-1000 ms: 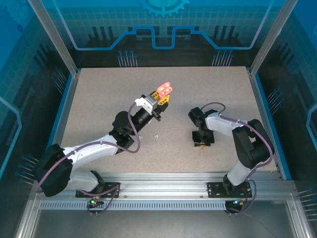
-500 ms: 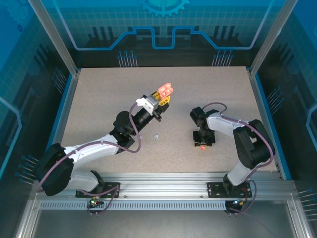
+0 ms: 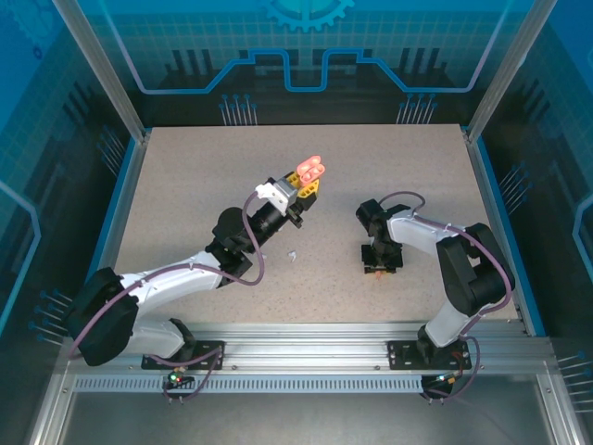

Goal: Insert wireless bluetooth earbuds into charging case

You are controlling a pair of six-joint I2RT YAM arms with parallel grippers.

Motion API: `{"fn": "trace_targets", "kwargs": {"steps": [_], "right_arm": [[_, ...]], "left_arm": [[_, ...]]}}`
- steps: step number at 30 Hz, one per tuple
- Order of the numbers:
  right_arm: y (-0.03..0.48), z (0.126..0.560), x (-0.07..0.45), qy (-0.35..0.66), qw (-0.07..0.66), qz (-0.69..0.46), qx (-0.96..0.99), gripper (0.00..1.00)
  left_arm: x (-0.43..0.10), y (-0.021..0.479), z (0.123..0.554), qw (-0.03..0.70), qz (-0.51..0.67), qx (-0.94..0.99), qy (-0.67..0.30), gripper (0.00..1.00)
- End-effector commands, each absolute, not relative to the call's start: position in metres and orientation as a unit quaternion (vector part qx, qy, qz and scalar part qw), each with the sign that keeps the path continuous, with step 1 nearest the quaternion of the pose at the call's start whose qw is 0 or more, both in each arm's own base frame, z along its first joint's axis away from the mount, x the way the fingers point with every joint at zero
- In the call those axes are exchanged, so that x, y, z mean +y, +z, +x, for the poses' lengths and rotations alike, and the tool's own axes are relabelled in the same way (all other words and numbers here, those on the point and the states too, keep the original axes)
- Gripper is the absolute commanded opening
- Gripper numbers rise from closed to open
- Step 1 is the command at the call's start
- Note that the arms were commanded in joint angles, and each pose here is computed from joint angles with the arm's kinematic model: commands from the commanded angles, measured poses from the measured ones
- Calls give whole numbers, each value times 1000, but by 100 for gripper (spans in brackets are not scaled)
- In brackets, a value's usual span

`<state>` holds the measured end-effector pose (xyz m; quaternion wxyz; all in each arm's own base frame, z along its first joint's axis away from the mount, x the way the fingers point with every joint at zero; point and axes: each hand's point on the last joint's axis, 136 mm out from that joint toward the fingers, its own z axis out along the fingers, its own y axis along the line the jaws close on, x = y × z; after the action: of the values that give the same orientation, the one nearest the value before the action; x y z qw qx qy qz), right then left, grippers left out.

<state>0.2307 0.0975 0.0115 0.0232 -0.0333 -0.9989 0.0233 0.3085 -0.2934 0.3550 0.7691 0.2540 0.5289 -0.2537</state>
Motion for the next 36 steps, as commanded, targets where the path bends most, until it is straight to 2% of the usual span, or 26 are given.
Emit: {"fn": "trace_targets", "kwargs": {"steps": [1,8,15,21,28,36], "right_arm": [[9,243,87,38,4,-39,-998,32],[15,245,89,27,-2,-28,-999,25],[29,248,92,11,-24,-25,-999,24],[64,261,102,-24,-82,-18,-996,24],[146,291,114,-79,-224,4,-971,25],[290,319,126,-133,-442,44,-886,27]], "left_arm": [[-297,373,307,779,252,509,-264,0],[-299,372,307,778,254,509,-266,0],[-300,371,307,777,255,510,-267,0],[-301,373,306,779,262,504,-266,0],[-303,374,303,783,273,493,-262,0],[-311,375,302,782,291,482,-267,0]]}}
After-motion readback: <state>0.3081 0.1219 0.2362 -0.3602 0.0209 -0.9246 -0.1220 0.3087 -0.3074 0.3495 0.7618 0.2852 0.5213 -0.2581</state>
